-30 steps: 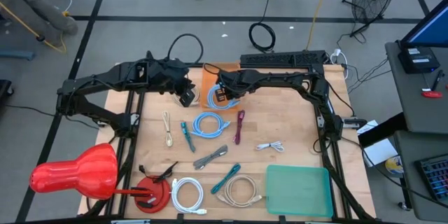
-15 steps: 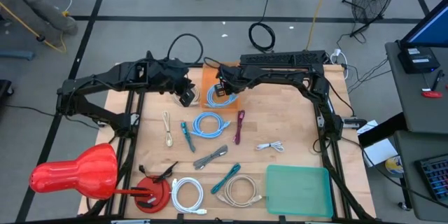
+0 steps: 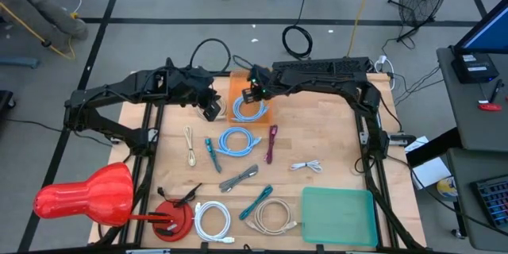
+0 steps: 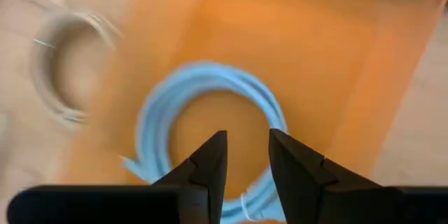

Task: Pick & Place USB Port
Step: Put the right blue usb cable into the orange bin

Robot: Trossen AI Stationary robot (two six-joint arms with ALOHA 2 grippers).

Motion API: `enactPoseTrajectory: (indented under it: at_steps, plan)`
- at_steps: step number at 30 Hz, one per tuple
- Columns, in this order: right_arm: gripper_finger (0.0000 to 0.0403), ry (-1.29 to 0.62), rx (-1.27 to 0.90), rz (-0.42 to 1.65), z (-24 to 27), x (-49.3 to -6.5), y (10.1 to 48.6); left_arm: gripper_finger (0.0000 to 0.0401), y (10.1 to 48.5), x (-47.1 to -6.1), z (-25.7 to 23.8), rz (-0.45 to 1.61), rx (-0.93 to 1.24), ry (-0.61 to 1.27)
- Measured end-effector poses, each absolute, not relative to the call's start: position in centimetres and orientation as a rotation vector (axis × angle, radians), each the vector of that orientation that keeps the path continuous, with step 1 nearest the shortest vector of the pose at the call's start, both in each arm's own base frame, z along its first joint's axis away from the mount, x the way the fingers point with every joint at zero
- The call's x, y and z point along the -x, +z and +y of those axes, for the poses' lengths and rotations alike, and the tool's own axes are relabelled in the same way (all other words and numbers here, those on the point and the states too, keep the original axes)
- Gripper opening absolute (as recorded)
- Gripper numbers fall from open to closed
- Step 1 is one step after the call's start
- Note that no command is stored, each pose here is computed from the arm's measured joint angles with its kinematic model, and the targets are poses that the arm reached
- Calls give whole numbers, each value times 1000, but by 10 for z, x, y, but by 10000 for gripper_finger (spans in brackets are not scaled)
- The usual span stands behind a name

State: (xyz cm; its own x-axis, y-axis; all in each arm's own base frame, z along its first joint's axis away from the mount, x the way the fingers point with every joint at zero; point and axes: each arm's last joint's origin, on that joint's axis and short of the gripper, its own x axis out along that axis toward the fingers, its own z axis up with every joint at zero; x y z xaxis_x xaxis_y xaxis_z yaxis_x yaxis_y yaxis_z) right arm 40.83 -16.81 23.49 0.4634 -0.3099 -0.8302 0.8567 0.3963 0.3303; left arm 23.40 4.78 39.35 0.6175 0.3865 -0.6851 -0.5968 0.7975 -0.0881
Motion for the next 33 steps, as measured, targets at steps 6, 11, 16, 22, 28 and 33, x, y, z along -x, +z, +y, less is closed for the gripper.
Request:
enactPoseTrajectory:
  at_steps: [6,11,16,22,28,33]
  plan:
    - [75,-704,-790,585,-159,-396,295,104,393,-234,48,704,323,573]
    - [9,-664,-666,623,-143,-393,305,104,393,-234,47,706,329,560]
    - [1,-561,-595,728,-124,-408,284,104,393,-234,47,711,331,558]
    - [0,-445,-529,921,-112,-425,238,104,393,-234,47,715,335,556]
    - [0,-464,-442,1081,-104,-432,198,104,392,-233,46,729,354,533]
    - [0,-508,-381,1070,-106,-432,199,104,390,-232,44,749,359,538]
